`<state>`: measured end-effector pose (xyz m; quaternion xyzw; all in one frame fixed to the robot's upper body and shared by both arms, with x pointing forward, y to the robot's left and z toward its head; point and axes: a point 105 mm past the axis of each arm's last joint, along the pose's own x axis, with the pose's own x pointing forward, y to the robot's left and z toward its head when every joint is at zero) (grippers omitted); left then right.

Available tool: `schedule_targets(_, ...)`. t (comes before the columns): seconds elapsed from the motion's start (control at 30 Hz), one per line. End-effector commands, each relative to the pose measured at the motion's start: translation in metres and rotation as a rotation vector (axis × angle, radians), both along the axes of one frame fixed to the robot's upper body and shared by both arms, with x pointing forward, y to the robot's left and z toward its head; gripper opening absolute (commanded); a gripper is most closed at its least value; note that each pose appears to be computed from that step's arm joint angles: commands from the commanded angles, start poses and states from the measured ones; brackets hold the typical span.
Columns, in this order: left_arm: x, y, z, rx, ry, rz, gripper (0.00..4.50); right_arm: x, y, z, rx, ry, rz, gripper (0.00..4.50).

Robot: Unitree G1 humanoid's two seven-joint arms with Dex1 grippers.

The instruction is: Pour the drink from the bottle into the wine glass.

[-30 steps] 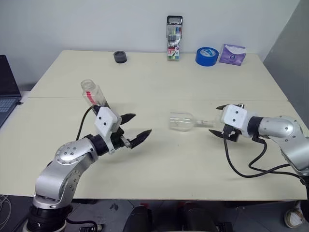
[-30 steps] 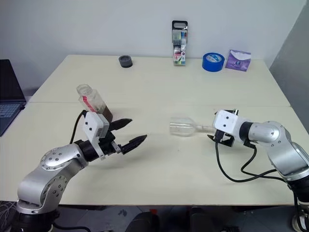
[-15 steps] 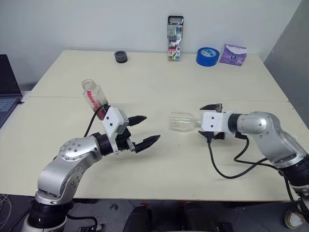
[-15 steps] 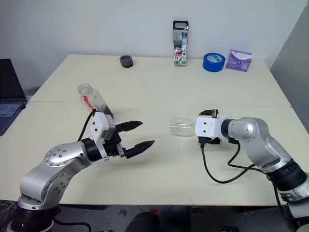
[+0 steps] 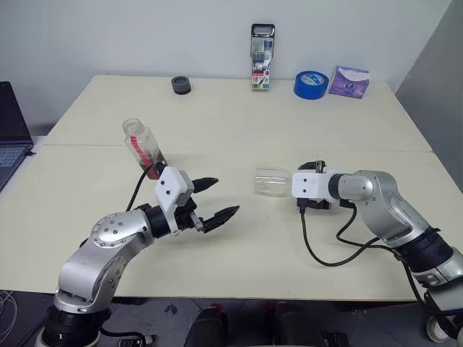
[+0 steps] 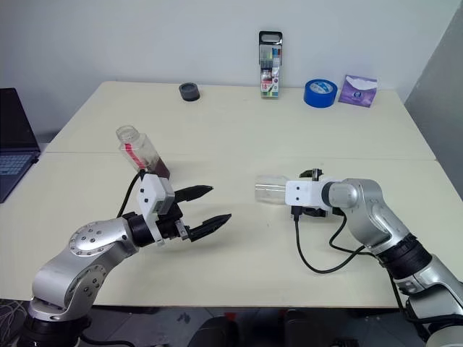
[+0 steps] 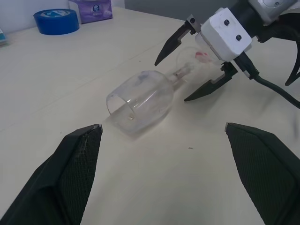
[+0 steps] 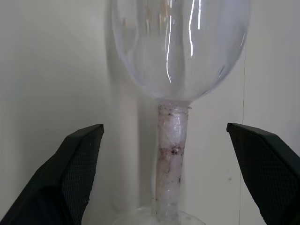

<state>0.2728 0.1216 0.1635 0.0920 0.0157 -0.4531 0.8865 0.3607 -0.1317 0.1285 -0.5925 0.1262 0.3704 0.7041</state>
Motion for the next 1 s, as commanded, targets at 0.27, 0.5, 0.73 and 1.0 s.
schedule_targets(0.27, 0.000, -0.005, 0.010, 0.004, -0.060, -0.021, 4.50, 0.013, -0.006, 0.011, -0.008, -0.051, -0.022, 3.94)
schedule_targets(0.5, 0.001, -0.005, 0.011, 0.008, -0.063, -0.025, 4.50, 0.016, -0.007, 0.011, -0.026, -0.063, -0.022, 1.48)
schedule_targets(0.73, -0.004, -0.004, 0.009, 0.014, -0.051, -0.028, 4.50, 0.024, -0.002, 0.019, -0.045, -0.118, 0.001, 0.14)
schedule_targets(1.0, -0.013, 0.016, 0.004, -0.064, -0.112, 0.178, 4.50, 0.033, 0.082, 0.037, 0.526, -0.070, 0.059, 0.14)
